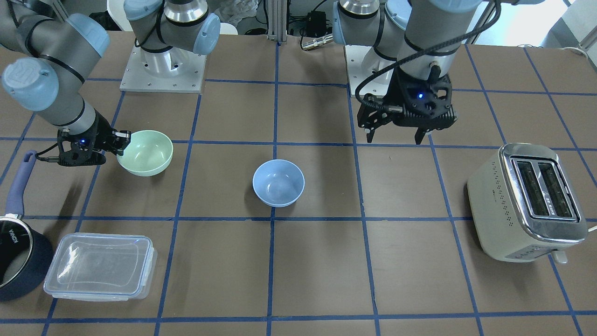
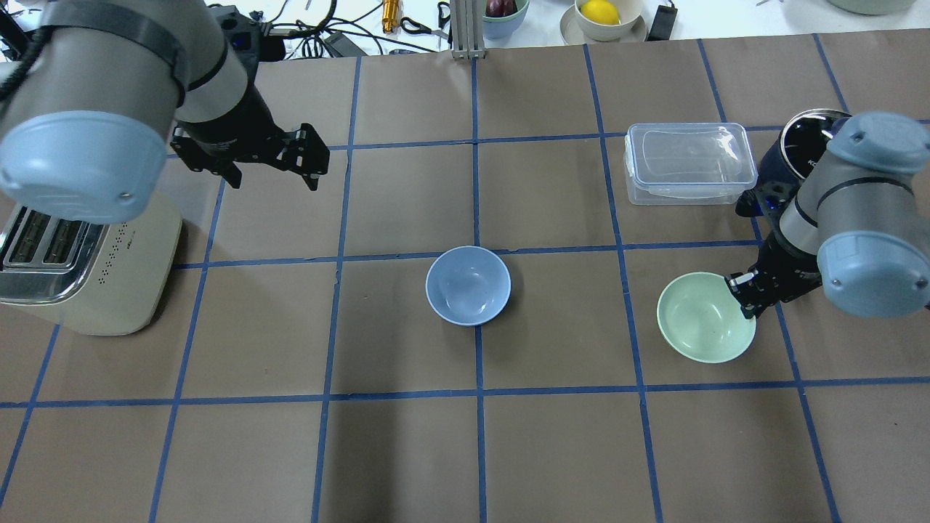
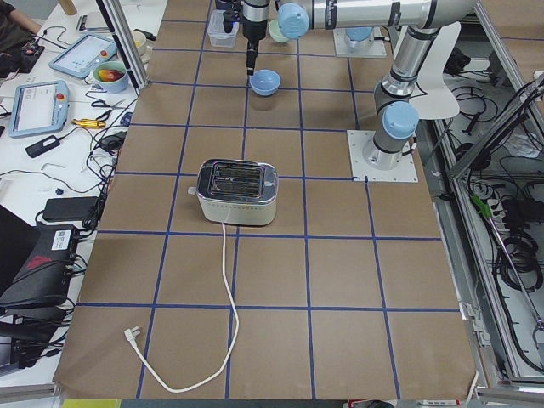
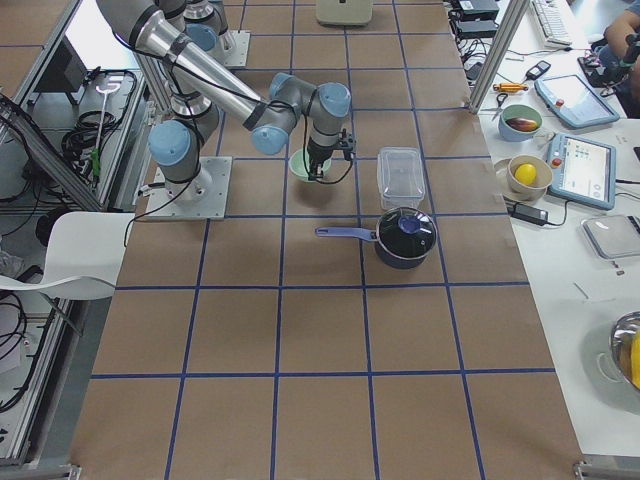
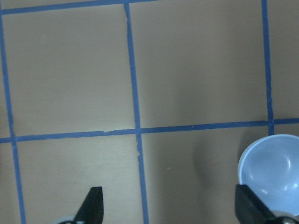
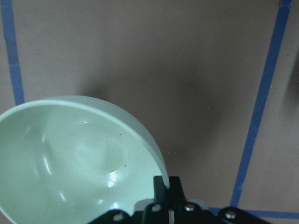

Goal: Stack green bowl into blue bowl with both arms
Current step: 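Lift green bowl with right gripper toward blue bowl while left arm withdraws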

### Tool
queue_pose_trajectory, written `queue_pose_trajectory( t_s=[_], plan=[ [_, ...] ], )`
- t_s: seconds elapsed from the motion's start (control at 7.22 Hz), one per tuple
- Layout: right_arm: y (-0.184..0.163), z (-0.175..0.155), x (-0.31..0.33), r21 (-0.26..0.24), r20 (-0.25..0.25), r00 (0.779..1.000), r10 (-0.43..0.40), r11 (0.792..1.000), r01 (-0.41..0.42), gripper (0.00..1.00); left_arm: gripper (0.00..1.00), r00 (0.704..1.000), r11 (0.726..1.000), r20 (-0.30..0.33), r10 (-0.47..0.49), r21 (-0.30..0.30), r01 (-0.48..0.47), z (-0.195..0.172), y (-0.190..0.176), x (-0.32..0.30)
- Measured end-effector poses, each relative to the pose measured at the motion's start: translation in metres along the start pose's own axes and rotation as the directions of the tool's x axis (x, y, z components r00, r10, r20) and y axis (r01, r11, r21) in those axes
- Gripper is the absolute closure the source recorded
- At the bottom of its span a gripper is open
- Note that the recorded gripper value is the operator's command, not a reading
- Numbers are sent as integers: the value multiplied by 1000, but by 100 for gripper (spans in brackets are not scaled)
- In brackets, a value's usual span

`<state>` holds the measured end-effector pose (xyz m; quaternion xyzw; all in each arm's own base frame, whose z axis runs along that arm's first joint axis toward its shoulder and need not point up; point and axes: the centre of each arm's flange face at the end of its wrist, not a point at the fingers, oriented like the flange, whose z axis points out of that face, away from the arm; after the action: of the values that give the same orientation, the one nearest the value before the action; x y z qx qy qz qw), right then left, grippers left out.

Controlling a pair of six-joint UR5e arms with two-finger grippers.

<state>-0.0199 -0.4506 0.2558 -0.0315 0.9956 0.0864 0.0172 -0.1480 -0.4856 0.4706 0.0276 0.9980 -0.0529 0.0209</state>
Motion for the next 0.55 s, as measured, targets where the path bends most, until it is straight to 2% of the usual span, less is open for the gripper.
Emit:
queue_pose_trajectory(
  t_s=[0.28,0.55],
  plan=[
    [-37,-23,-43,35,51,997,66,997,-68,100,0,1000,999,-2,-16,37,16,-32,17,-13],
    [-72,-51,-124,44,98,984,147,987,-152,100,0,1000,998,-8,-25,50,25,-38,17,-19]
  ],
)
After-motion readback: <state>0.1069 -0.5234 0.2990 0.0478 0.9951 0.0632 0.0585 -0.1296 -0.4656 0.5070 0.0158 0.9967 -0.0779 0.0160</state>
